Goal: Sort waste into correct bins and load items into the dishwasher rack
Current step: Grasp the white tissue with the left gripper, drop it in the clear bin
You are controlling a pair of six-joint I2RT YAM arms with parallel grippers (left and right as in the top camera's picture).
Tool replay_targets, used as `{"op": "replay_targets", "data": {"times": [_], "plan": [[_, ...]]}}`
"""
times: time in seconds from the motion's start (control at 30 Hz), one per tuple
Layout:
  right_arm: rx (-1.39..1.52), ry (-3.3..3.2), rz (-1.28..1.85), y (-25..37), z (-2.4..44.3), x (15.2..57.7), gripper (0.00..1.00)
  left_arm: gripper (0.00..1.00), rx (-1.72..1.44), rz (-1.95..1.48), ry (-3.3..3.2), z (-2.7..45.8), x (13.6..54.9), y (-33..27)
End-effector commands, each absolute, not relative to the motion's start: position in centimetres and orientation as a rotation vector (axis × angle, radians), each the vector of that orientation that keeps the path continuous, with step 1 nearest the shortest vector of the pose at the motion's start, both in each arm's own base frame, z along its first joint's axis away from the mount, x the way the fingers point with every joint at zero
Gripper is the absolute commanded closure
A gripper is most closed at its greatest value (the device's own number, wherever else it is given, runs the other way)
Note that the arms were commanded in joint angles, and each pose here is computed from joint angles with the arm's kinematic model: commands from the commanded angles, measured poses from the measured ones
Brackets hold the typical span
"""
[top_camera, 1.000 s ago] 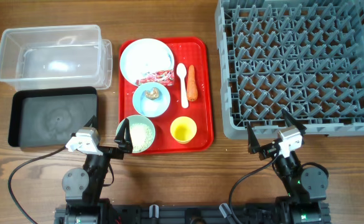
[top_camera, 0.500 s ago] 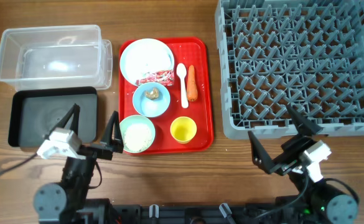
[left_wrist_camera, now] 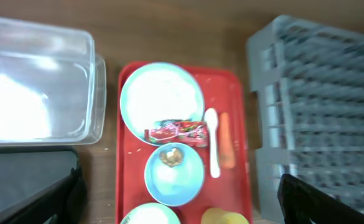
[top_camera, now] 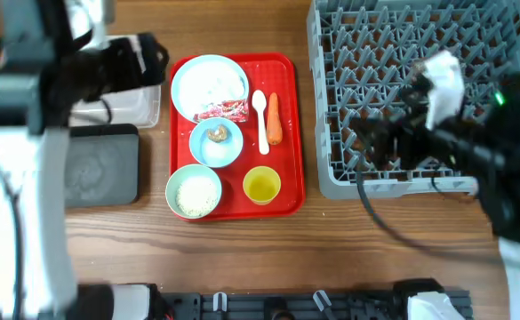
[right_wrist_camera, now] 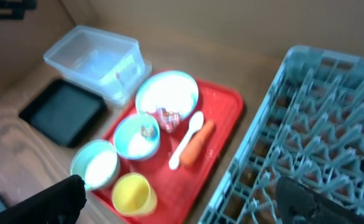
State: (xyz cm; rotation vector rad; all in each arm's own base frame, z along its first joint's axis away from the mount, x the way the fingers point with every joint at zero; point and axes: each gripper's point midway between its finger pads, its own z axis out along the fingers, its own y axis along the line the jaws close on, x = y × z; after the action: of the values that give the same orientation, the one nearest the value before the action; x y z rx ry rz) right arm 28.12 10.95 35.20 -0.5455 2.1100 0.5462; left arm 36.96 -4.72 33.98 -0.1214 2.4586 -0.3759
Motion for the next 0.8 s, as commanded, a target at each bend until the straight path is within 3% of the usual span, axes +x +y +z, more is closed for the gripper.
{"op": "replay_targets", "data": {"times": [0.0, 0.13, 0.27, 0.53, 0.77], "plan": [[-0.594, 2.237, 0.538, 11.0, 31.3, 31.1, 0.00, 0.00, -0.112, -0.329, 2.625, 26.1, 42.8, -5.1], [-0.516, 2.498, 0.712, 11.9, 24.9, 32.5, 0.00, 0.00, -0.068, -0.527, 2.737, 17.7, 47.2, -8.6], [-0.469, 2.687, 0.776, 11.9, 20.0, 32.9, 0.04, 0.03, -0.270, -0.346, 2.841, 9.7, 49.3, -10.5], [-0.455, 2.746, 0.773, 11.6, 18.9, 32.5, 0.04, 0.00, -0.575, -0.110, 2.872, 4.2, 48.9, -11.5], [-0.453, 2.747, 0.774, 11.6, 18.9, 32.5, 0.04, 0.01, -0.548, -0.094, 2.927, 1.0, 48.4, -12.7]]}}
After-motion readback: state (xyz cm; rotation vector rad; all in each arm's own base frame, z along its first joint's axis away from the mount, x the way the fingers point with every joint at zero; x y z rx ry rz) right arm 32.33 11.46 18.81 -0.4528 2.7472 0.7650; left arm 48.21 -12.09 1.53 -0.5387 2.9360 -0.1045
